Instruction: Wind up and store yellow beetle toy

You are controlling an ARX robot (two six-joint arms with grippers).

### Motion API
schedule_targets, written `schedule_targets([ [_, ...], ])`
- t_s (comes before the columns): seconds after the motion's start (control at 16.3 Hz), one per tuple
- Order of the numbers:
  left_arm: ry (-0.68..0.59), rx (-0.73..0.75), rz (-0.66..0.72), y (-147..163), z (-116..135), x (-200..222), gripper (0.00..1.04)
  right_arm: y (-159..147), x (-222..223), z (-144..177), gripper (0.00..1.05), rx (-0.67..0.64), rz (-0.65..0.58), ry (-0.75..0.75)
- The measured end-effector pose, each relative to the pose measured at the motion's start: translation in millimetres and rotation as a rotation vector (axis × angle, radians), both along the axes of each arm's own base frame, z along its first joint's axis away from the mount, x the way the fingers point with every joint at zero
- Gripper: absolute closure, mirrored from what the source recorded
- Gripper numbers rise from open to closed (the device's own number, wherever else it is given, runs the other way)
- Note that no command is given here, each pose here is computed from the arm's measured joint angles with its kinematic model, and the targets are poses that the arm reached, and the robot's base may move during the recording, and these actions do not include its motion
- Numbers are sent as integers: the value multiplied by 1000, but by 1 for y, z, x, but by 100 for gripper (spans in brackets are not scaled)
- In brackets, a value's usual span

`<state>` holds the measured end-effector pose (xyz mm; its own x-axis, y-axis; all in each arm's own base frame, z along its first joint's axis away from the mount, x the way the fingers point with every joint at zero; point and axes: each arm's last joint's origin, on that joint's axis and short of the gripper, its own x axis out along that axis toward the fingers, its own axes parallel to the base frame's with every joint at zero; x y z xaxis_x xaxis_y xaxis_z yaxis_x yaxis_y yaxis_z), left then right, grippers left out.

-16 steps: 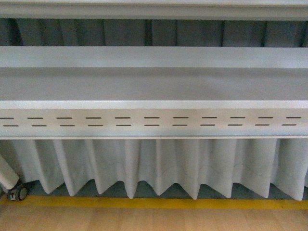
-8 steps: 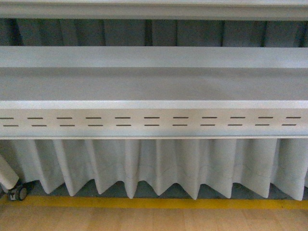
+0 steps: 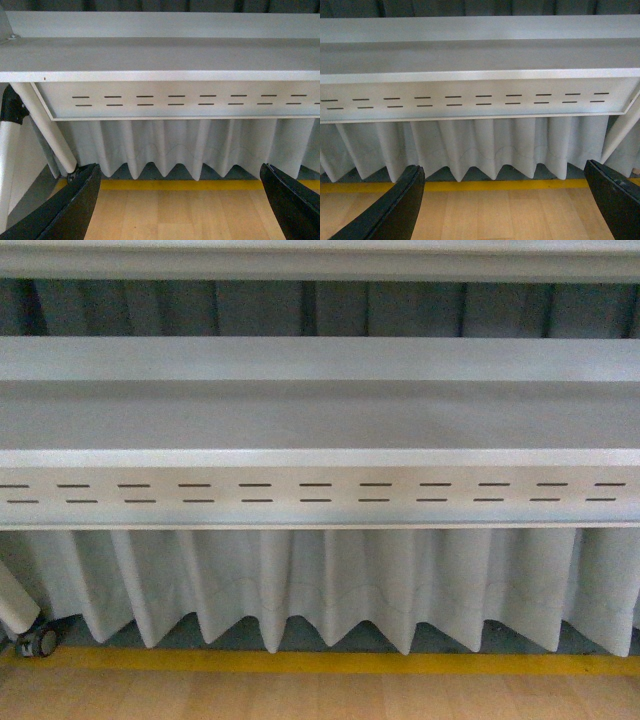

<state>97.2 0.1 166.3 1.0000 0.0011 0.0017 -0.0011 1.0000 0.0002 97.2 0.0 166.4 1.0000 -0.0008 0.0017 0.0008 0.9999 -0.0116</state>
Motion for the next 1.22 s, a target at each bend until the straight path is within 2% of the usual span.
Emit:
schedule_targets([
  [1.22, -3, 0, 0, 0, 0, 0, 7, 0, 0, 0, 7, 0, 1, -2],
])
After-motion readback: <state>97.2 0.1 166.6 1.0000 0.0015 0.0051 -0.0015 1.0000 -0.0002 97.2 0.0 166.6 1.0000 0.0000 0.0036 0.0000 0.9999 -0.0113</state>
